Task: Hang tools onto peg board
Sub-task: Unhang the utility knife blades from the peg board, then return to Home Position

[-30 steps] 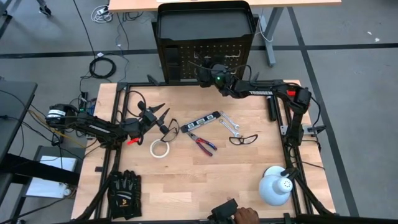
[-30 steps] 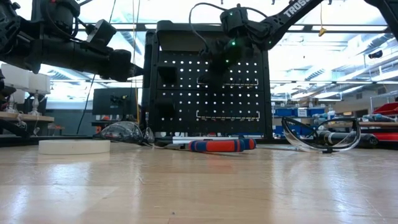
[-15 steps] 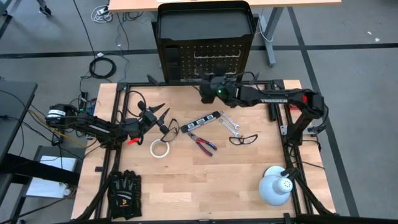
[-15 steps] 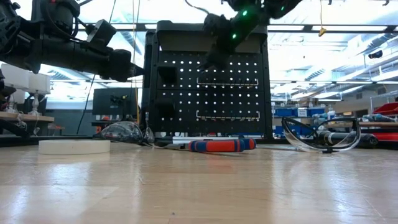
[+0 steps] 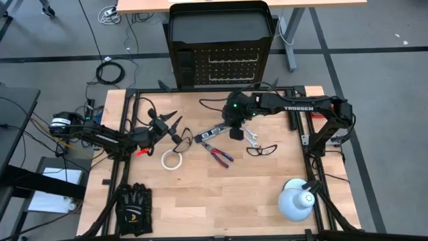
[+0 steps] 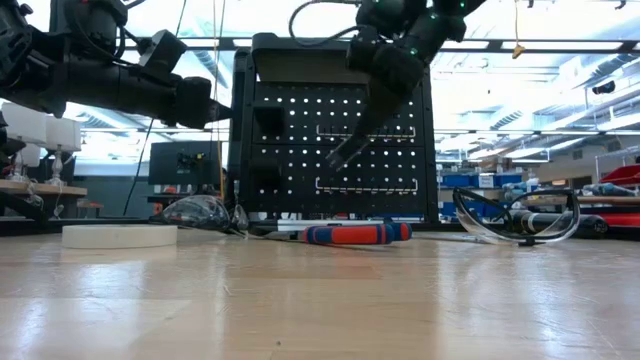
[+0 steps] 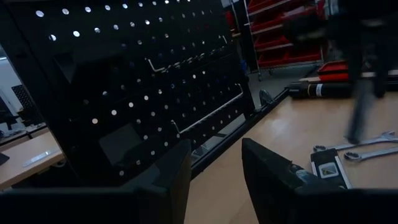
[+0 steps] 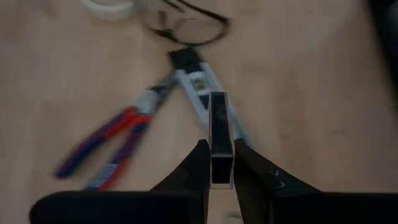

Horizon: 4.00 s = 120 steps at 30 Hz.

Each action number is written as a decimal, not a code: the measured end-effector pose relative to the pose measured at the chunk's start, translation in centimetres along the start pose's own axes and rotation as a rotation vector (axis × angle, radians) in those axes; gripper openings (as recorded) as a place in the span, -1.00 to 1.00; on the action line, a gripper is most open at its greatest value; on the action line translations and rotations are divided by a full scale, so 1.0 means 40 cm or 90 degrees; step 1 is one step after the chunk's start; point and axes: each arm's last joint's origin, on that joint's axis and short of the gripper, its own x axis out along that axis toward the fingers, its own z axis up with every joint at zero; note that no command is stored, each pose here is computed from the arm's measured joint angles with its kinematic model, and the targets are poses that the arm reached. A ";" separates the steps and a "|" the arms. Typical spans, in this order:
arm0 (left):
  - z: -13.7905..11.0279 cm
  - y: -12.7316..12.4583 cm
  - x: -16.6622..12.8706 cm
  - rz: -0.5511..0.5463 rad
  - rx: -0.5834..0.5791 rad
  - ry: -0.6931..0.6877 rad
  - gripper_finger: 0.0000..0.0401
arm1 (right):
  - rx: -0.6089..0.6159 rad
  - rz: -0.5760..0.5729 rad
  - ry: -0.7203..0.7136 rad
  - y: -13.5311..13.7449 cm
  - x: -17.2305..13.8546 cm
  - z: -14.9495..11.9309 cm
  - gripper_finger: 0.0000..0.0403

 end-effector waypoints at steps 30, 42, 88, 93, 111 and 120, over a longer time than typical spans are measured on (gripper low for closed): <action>0.083 -0.009 -0.017 0.018 -0.132 -0.073 -0.28 | -0.036 0.064 -0.115 0.074 0.110 -0.287 -0.07; 0.175 0.056 -0.193 -0.030 -0.153 -0.060 -0.28 | -0.005 0.005 -0.399 0.099 -0.045 -0.457 -0.08; 0.040 0.084 -0.400 -1.124 -0.228 -0.081 -1.00 | 0.142 0.263 -0.518 0.150 -0.123 -0.583 -0.84; 0.021 0.073 -0.406 -1.161 -0.247 -0.052 -1.00 | 0.141 0.263 -0.519 0.150 -0.123 -0.583 -0.83; 0.020 0.072 -0.405 -1.155 -0.251 -0.047 -0.97 | 0.141 0.263 -0.520 0.150 -0.124 -0.583 -0.86; 0.020 0.072 -0.405 -1.155 -0.251 -0.047 -0.97 | 0.141 0.263 -0.520 0.150 -0.124 -0.583 -0.85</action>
